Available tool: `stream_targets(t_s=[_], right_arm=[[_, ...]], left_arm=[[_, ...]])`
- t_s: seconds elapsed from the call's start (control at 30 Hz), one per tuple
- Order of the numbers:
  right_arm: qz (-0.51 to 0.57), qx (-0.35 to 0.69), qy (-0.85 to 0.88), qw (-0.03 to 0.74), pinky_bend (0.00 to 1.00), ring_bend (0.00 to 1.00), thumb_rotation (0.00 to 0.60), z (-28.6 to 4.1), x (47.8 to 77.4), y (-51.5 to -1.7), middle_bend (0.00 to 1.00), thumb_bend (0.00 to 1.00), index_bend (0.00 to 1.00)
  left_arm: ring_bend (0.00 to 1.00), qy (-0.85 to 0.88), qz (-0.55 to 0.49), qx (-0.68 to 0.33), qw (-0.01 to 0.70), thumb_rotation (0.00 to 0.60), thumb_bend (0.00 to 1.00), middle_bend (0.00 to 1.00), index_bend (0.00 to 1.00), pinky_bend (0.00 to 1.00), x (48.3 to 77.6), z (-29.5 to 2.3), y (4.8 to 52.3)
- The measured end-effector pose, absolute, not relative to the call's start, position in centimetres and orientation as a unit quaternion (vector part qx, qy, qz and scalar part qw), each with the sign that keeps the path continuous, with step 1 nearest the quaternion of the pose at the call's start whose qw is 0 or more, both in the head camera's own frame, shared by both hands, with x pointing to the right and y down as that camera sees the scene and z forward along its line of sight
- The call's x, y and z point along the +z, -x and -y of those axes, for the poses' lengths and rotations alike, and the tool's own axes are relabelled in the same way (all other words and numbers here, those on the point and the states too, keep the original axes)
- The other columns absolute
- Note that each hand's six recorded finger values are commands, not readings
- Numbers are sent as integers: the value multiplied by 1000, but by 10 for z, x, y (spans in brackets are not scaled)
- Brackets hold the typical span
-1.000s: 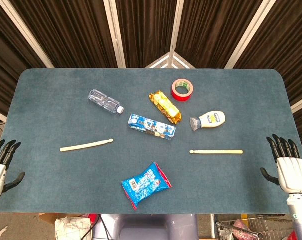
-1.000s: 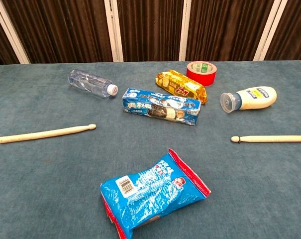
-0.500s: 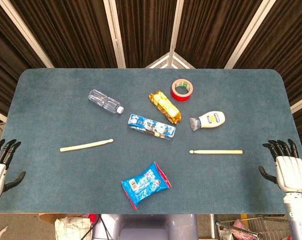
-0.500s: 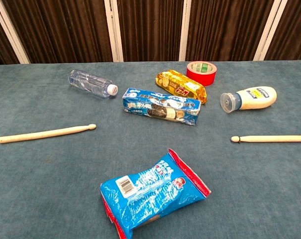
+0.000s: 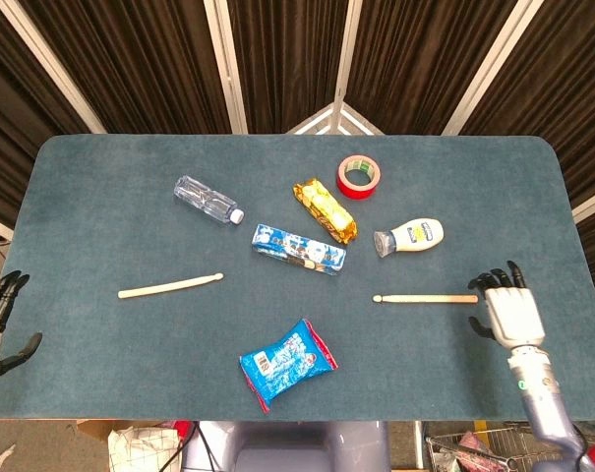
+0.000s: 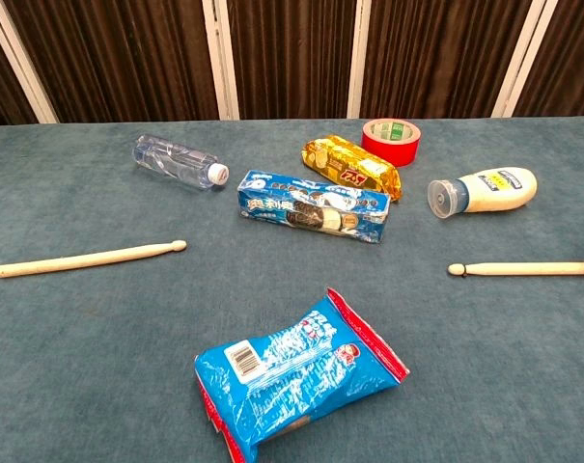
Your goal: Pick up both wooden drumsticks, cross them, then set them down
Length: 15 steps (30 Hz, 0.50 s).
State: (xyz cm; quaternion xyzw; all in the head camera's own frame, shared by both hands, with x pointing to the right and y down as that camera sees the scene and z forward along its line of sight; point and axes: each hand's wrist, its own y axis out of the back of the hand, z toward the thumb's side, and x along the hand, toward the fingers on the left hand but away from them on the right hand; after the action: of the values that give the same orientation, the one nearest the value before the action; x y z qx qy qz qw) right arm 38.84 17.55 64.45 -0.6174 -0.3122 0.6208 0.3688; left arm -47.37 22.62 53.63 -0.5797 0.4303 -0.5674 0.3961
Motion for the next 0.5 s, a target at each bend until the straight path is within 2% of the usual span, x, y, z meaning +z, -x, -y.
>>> stream_targets(t_s=[0.17, 0.5], right_arm=[[281, 632, 622, 365, 0, 213, 600, -171, 670, -371, 338, 284, 384], [244, 663, 606, 366, 0, 240, 600, -156, 699, -363, 391, 284, 407]], left_arm=[[0, 572, -436, -574, 392, 600, 369, 105, 115, 0, 534, -226, 478], [0, 570, -440, -575, 390, 600, 369, 104, 115, 0, 532, -226, 481]])
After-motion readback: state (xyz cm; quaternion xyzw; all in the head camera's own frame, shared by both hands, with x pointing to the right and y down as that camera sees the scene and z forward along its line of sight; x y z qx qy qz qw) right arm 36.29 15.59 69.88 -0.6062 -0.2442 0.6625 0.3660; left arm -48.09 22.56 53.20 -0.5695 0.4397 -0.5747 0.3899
